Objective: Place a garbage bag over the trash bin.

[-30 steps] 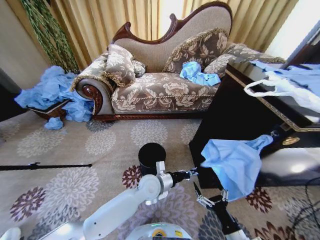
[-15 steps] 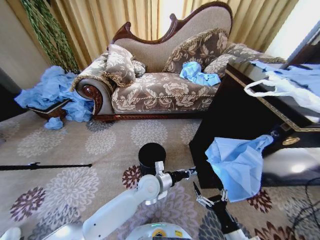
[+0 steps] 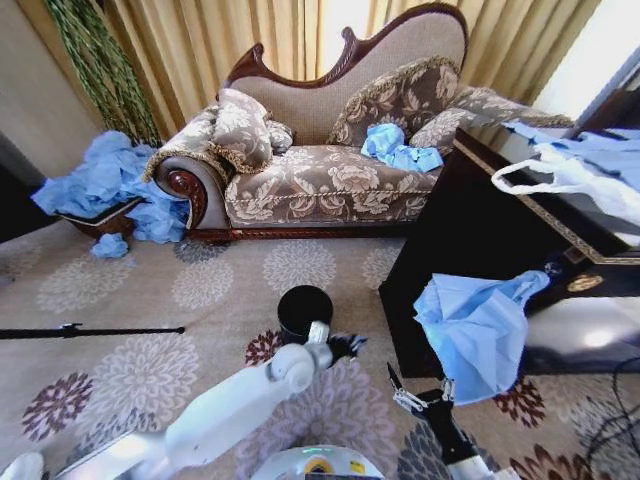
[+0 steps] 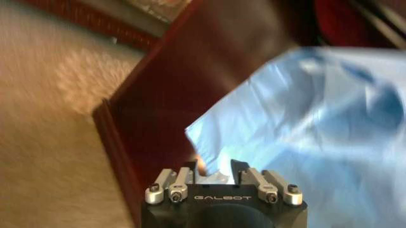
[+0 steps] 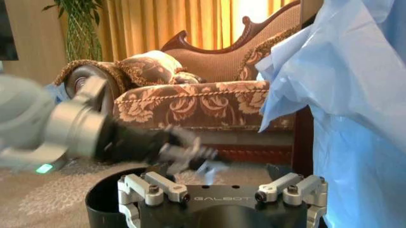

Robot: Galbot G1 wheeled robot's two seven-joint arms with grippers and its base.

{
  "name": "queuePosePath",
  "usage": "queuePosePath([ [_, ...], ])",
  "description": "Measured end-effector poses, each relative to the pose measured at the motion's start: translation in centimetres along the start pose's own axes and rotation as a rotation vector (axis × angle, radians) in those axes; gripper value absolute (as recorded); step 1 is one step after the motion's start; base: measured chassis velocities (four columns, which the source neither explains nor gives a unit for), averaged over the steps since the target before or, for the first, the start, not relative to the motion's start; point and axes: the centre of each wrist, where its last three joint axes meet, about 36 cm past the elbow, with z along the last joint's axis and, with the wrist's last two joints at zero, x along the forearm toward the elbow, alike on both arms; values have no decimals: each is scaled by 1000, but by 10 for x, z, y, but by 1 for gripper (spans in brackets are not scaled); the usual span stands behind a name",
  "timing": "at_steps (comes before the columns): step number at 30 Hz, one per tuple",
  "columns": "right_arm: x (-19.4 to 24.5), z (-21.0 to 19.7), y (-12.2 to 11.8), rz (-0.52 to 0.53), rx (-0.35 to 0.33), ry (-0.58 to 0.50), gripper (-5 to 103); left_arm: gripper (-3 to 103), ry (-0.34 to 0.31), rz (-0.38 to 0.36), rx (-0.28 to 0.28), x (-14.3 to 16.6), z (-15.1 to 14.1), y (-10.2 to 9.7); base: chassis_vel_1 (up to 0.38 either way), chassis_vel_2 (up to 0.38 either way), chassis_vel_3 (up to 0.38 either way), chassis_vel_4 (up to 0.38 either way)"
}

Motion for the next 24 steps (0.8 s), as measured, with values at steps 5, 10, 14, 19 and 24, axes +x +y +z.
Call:
queuePosePath([
  [5, 2, 2, -3, 8, -1, 2, 100, 53, 28, 45, 144, -19, -15, -4, 0, 0, 0, 0],
  [10, 4, 5, -6, 16, -3, 5, 100, 70, 55, 96, 176, -28, -19, -11, 0, 0, 0, 0],
  [14, 6, 8, -9, 24, -4, 9, 100, 86, 69, 147, 184, -39, -23, -15, 0, 0, 0, 0],
  [19, 7, 9, -11, 30, -3, 11, 100, 89, 73, 169, 187, -42, -27, -15, 0, 0, 0, 0],
  [24, 7, 11, -12, 39, -2, 13, 100, 85, 84, 210, 195, -34, -30, -14, 0, 0, 0, 0],
])
